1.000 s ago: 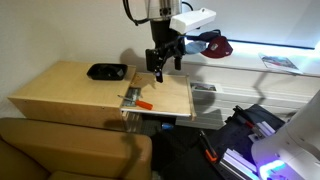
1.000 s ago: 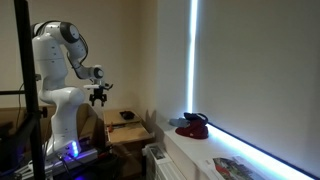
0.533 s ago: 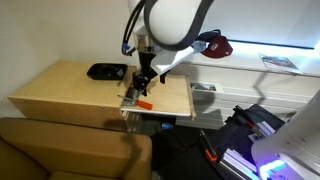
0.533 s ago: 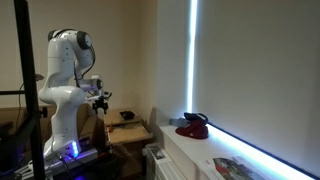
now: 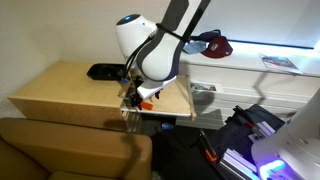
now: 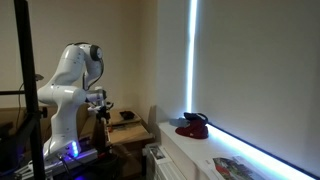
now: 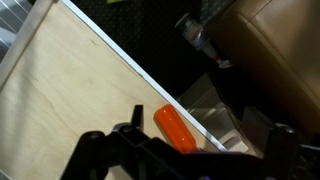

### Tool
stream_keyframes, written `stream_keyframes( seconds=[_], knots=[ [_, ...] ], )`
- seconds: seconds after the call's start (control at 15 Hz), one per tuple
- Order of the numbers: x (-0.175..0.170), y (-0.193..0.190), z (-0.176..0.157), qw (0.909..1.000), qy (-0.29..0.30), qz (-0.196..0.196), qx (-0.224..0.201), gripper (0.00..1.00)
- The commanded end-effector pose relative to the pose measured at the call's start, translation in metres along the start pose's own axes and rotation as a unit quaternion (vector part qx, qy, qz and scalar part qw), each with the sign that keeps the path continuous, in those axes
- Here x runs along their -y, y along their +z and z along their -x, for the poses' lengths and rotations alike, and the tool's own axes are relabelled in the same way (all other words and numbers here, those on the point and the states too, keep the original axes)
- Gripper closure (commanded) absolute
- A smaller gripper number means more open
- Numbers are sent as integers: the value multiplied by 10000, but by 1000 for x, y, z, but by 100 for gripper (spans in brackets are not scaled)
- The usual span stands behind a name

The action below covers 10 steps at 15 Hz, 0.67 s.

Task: Put the screwdriver in the drawer

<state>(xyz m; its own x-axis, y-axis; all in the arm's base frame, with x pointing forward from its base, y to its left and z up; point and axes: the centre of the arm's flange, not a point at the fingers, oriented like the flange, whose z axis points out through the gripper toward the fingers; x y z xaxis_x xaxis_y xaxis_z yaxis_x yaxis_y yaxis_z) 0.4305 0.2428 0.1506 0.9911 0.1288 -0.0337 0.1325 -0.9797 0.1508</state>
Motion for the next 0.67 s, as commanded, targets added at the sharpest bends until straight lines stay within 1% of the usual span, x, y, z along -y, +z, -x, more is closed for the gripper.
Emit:
stream_keyframes(
  seconds=[0.0,0.07,0.13,0.27,0.4,0.47,0.6],
  knots=[
    [1,2,-2,10000,1,-3,10,0],
    [1,13,-9,9999,88,109,-28,0],
    [1,28,-19,9996,219,56,-187,0],
    [1,46,-33,9968,450,125,-647,0],
    [3,55,-39,9948,558,32,-853,0],
    [4,60,-42,9939,566,46,-950,0],
    [6,69,-44,9953,358,-15,-896,0]
  ],
)
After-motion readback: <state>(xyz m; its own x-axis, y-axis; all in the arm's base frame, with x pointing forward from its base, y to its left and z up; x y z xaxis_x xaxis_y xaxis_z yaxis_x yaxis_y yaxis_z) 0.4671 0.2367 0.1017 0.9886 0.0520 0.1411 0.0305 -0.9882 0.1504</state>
